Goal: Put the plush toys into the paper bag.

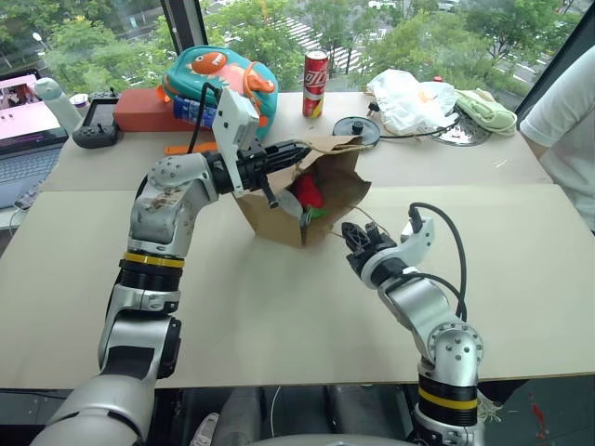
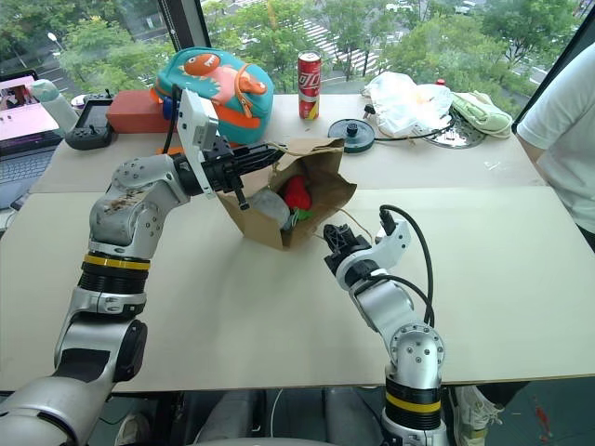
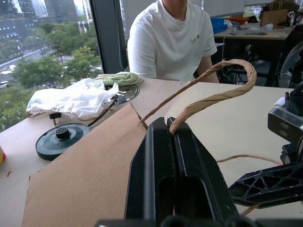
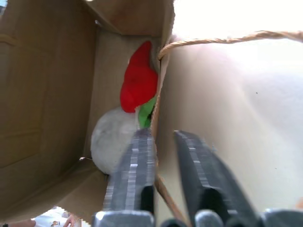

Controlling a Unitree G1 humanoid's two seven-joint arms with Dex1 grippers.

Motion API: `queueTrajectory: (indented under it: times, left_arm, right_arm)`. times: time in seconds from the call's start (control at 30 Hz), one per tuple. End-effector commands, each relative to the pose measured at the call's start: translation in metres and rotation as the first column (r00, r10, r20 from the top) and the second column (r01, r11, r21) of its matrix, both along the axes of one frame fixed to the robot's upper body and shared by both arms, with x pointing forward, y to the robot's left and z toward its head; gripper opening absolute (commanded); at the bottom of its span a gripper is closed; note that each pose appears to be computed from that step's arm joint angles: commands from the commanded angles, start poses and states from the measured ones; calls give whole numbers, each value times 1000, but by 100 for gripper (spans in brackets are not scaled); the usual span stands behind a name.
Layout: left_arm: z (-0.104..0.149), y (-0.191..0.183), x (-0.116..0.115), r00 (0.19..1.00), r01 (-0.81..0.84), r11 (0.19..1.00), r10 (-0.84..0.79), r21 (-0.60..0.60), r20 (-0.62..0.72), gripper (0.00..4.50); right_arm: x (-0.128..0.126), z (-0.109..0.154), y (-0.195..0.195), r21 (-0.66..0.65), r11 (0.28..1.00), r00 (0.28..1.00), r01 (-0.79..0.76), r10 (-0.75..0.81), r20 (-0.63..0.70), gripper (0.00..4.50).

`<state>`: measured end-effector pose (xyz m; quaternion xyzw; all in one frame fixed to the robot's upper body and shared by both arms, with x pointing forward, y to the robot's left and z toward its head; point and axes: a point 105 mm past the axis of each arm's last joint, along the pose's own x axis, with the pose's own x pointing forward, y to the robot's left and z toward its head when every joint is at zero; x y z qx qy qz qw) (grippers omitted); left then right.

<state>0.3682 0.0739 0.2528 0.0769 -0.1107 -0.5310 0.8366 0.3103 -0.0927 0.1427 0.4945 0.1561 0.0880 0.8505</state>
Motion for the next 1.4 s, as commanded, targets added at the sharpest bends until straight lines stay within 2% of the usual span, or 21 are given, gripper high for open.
queueTrajectory:
  times: [0.03, 0.2, 0.33, 0.53, 0.7, 0.93, 1.07, 1.1, 1.13, 1.23, 1.27, 1.3, 1.4]
  left_arm:
    - [18, 1, -3, 997, -1, 1000, 2, -12, 75, 0]
    - [20, -1, -2, 998, -3, 999, 6, -37, 64, 0]
    - [26, -5, -3, 999, 9, 996, -5, -90, 43, 0]
    - [54, -6, -3, 998, 7, 953, -25, -302, -56, 0]
    - [39, 2, -2, 992, -26, 951, -13, -310, -124, 0]
    - [-16, 20, 0, 963, -75, 967, 7, -244, -269, 0]
    - [-21, 27, 6, 961, -113, 966, 47, -231, -274, 0]
    - [-22, 27, 6, 961, -116, 967, 52, -226, -272, 0]
    - [-22, 26, 6, 961, -114, 967, 50, -226, -272, 0]
    - [-22, 21, 1, 961, -93, 969, 29, -227, -274, 0]
    - [-22, 20, -1, 962, -87, 970, 22, -227, -274, 58]
    - [-22, 19, -2, 961, -79, 970, 12, -231, -276, 69]
    - [-18, 16, -9, 957, -42, 967, -33, -251, -288, 180]
  right_arm:
    - [3, 28, -1, -94, 996, 992, 5, 7, 127, 6]
    - [10, 62, -7, -215, 976, 958, 48, 16, 287, 6]
    - [5, 99, -4, -307, 950, 893, 59, 87, 441, 6]
    - [-9, 126, 18, -484, 875, 810, 8, 278, 517, 6]
    - [-11, 125, 29, -556, 831, 797, -16, 346, 495, 6]
    - [-8, 110, 33, -603, 796, 821, -49, 376, 430, 6]
    - [-7, 104, 34, -634, 771, 824, -60, 397, 405, 6]
    - [-6, 104, 34, -638, 768, 825, -61, 399, 401, 63]
    - [-6, 103, 34, -646, 761, 825, -64, 405, 395, 78]
    - [-7, 100, 36, -651, 755, 822, -83, 421, 383, 186]
    - [-7, 99, 36, -650, 755, 822, -89, 424, 380, 219]
    - [-8, 99, 37, -650, 755, 821, -92, 427, 380, 246]
    - [-10, 105, 37, -636, 766, 810, -91, 428, 401, 352]
